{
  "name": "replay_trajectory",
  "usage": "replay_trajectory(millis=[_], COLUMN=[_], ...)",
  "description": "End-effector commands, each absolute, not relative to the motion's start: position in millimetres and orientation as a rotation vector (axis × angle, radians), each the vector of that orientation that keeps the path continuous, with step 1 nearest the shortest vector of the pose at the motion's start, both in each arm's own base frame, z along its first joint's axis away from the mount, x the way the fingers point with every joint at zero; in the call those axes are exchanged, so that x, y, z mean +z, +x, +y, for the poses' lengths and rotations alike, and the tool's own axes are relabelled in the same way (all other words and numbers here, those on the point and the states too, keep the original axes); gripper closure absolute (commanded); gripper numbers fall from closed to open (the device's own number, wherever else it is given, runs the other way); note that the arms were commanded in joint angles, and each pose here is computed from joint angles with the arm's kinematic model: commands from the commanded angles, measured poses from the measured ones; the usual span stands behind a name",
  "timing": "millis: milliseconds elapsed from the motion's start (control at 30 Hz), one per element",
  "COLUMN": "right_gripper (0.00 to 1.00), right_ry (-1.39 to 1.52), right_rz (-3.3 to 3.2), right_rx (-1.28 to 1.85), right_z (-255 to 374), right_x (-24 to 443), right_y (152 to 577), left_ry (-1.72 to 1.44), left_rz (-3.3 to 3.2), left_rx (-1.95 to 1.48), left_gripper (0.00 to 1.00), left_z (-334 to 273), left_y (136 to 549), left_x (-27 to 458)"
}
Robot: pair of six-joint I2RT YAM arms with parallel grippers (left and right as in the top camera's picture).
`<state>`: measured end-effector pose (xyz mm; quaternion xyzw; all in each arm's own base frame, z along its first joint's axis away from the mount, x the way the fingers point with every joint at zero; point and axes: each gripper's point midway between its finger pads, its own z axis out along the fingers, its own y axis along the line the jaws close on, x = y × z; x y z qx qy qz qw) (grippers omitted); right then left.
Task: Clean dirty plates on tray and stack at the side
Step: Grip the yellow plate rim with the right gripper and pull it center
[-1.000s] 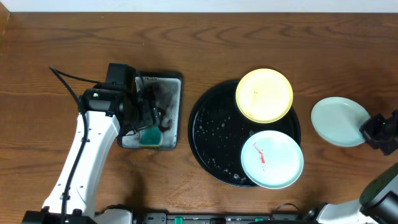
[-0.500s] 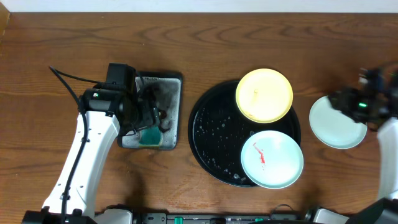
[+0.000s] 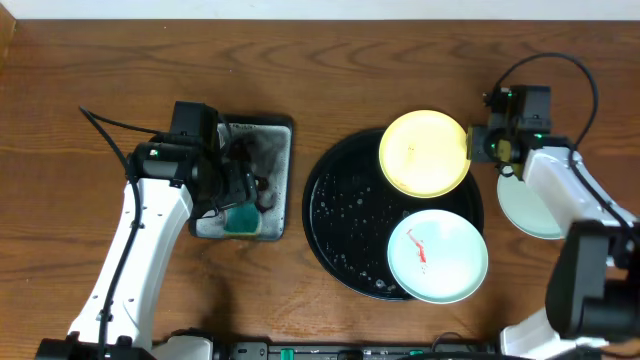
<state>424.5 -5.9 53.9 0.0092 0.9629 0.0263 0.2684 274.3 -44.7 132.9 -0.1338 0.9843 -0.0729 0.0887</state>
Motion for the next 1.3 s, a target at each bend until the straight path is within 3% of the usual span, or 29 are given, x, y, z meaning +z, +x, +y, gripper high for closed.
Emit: replay_trajectory(millis=[0, 67, 167, 200, 433, 633, 800, 933, 1100, 1200, 1267], right_gripper=[0.54, 0.63, 0.98, 0.99, 0.99, 0.99, 0.99, 0.99, 0.98, 0.73, 0.67], right_ry=[-0.008, -0.040, -0.047, -0.047, -0.016, -0.014, 0.038, 0.139, -0.417, -0.463, -0.457], right_rz=[2.642, 2.668, 2.688, 2.686, 2.612, 2.629, 2.778, 2.858, 2.732, 2.686, 2.654], right_rx=[0.117, 0.252, 0.298, 0.295, 0.300, 0.361, 0.421, 0.268, 0.179, 0.145, 0.154], right_z=[4, 22, 28, 27, 31, 65, 103, 114, 139, 138, 139], right_x=[30, 18, 10, 11, 68, 109, 85, 45, 28, 38, 54], right_y=[423, 418, 415, 415, 410, 375, 341, 327, 348, 356, 360], left_ry=[-0.396, -0.396, -0.396, -0.396, -0.396, -0.396, -0.396, -0.396, -0.402, -0.402, -0.401], left_rz=[2.931, 2.931, 2.931, 2.931, 2.931, 2.931, 2.931, 2.927, 2.927, 2.927, 2.927], left_rx=[-0.218, -0.218, -0.218, -0.218, -0.218, -0.218, -0.218, -0.219, -0.221, -0.221, -0.220], left_gripper=[0.17, 0.17, 0.17, 0.17, 0.17, 0.17, 0.17, 0.17, 0.17, 0.17, 0.17], left_z=[-44, -44, -44, -44, -44, -44, -44, -44, -44, -44, -44], left_y=[275, 275, 275, 275, 275, 275, 275, 276, 276, 276, 276], left_x=[134, 134, 134, 134, 134, 134, 134, 134, 134, 134, 134])
